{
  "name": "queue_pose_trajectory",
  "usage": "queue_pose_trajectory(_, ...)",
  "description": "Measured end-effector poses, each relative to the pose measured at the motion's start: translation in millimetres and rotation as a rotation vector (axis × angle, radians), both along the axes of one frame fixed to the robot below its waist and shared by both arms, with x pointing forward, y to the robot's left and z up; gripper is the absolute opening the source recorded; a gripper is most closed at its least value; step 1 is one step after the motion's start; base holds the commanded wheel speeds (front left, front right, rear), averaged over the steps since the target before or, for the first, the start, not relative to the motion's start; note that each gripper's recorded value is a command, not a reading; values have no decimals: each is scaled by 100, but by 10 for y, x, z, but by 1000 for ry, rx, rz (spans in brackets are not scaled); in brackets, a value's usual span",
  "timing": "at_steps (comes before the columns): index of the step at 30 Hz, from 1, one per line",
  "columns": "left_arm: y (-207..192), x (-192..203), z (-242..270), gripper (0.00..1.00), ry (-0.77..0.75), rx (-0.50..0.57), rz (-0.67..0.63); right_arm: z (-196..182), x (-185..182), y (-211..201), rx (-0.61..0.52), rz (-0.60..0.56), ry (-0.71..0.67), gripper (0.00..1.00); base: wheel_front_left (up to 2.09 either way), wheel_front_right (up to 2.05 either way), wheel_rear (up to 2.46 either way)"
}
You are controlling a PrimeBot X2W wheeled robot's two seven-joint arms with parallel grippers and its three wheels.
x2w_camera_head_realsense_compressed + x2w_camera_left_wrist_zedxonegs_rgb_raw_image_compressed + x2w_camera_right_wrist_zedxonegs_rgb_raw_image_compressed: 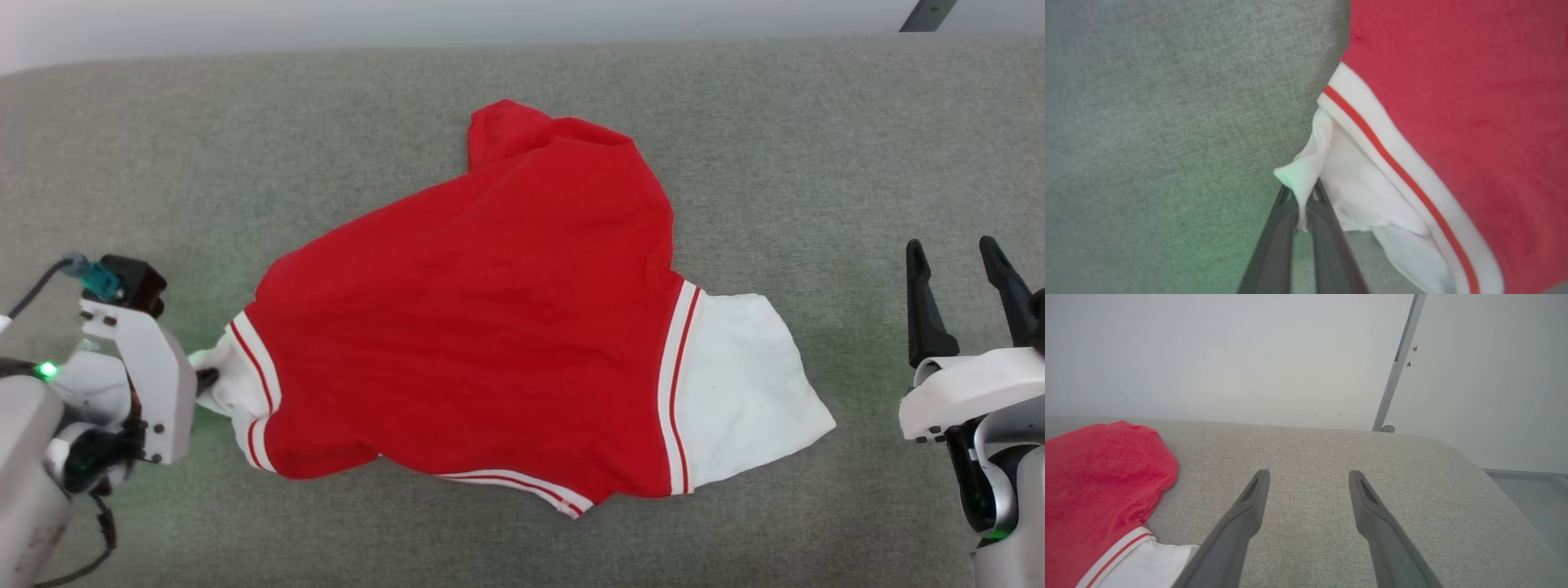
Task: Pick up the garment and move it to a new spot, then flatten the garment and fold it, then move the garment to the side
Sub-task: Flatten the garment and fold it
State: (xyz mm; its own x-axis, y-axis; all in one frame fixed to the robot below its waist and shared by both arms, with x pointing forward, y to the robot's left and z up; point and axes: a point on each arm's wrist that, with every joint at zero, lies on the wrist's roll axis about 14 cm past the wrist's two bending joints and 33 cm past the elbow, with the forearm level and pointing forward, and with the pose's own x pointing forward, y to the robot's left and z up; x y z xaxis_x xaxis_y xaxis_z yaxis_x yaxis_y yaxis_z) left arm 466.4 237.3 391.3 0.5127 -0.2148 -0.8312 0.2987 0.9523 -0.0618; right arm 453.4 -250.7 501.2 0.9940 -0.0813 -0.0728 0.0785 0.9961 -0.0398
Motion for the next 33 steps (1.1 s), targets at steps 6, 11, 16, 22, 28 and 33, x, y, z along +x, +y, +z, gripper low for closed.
queue_pose_trajectory(6,237,104,227,0,-61,112,-39,21,32,36,2,8,-6,100,0,0,0)
queue_pose_trajectory(11,314,214,412,0,-124,154,-60,18,53,78,6,17,-5,100,0,0,0)
queue_pose_trajectory(16,267,208,390,3,-129,126,-53,1,66,126,16,27,-3,100,0,0,0)
queue_pose_trajectory(22,170,249,434,0,-154,66,-34,4,65,144,21,30,-4,100,0,0,0)
queue_pose_trajectory(28,-469,390,860,0,-245,-111,-125,39,41,131,25,23,-13,100,0,0,0)
queue_pose_trajectory(33,-1107,200,993,0,-207,-234,-266,26,-1,146,35,20,-11,100,0,0,0)
